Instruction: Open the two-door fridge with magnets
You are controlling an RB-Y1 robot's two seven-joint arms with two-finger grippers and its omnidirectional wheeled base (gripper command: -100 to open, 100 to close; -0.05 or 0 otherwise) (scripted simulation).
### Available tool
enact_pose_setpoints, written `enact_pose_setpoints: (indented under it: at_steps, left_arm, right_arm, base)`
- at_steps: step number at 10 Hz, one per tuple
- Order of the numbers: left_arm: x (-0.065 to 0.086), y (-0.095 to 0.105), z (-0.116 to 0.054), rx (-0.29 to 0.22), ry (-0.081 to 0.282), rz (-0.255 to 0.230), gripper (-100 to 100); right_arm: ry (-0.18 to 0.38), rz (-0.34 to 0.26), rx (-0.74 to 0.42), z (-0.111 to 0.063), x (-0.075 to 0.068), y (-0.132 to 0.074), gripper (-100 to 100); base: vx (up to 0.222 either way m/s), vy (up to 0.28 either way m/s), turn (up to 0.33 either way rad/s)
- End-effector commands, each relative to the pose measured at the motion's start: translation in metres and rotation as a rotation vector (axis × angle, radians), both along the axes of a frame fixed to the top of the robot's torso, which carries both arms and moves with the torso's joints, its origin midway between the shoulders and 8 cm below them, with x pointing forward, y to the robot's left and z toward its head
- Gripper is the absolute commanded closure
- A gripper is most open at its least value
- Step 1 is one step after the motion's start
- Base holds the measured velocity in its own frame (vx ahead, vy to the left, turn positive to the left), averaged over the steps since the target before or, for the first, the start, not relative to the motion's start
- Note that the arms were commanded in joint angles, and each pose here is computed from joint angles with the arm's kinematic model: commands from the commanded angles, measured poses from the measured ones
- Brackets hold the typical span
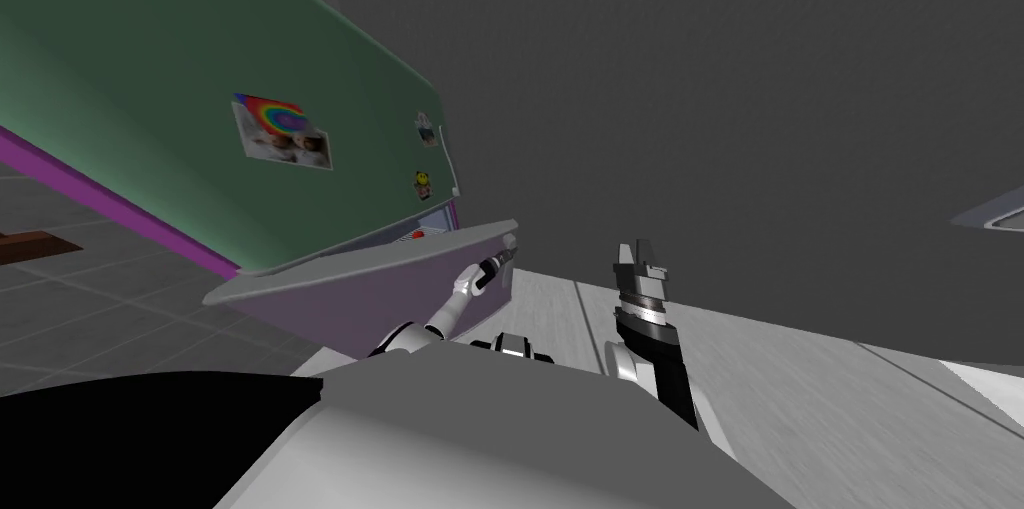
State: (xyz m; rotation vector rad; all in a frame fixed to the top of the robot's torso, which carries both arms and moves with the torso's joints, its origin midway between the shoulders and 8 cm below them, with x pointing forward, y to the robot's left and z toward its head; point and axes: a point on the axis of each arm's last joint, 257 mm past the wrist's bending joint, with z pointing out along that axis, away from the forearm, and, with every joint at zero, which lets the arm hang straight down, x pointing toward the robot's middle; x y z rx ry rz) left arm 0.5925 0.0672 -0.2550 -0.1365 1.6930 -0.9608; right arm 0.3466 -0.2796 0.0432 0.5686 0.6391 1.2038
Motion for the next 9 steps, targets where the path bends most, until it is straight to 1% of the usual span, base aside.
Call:
enact_pose_setpoints:
  at_steps: [1,2,3,5,6,7,9]
  left_arm:
    - [-0.013,-0.036,0.003,-0.001,-0.009,-0.093,100]
    - [-0.013,-0.036,0.003,-0.001,-0.009,-0.093,100]
    - [-0.019,-0.048,0.005,-0.001,-0.011,-0.126,100]
    - [-0.031,-0.072,0.007,-0.001,-0.013,-0.193,100]
    - [-0.016,-0.065,0.011,-0.001,-0.002,-0.168,-100]
    - [-0.016,-0.065,0.011,-0.001,-0.002,-0.168,-100]
    - [-0.008,-0.066,0.021,0.0,-0.001,-0.169,-100]
  right_arm:
    - [0.0,0.0,0.0,0.0,0.0,0.0,0]
    - [0.0,0.0,0.0,0.0,0.0,0.0,0]
    - [0.0,0.0,0.0,0.0,0.0,0.0,0]
    - [0.0,0.0,0.0,0.0,0.0,0.0,0]
    - [0.0,0.0,0.0,0.0,0.0,0.0,0]
    - [0.0,0.0,0.0,0.0,0.0,0.0,0]
    - [0.0,0.0,0.0,0.0,0.0,0.0,0]
  base:
    - [-0.347,0.073,-0.089]
    - [-0.23,0.033,-0.077]
    - [-0.158,0.02,-0.032]
    - [-0.22,0.021,-0.04]
    - [-0.139,0.006,-0.046]
    - [-0.024,0.001,0.02]
    - [0.004,0.0,0.009]
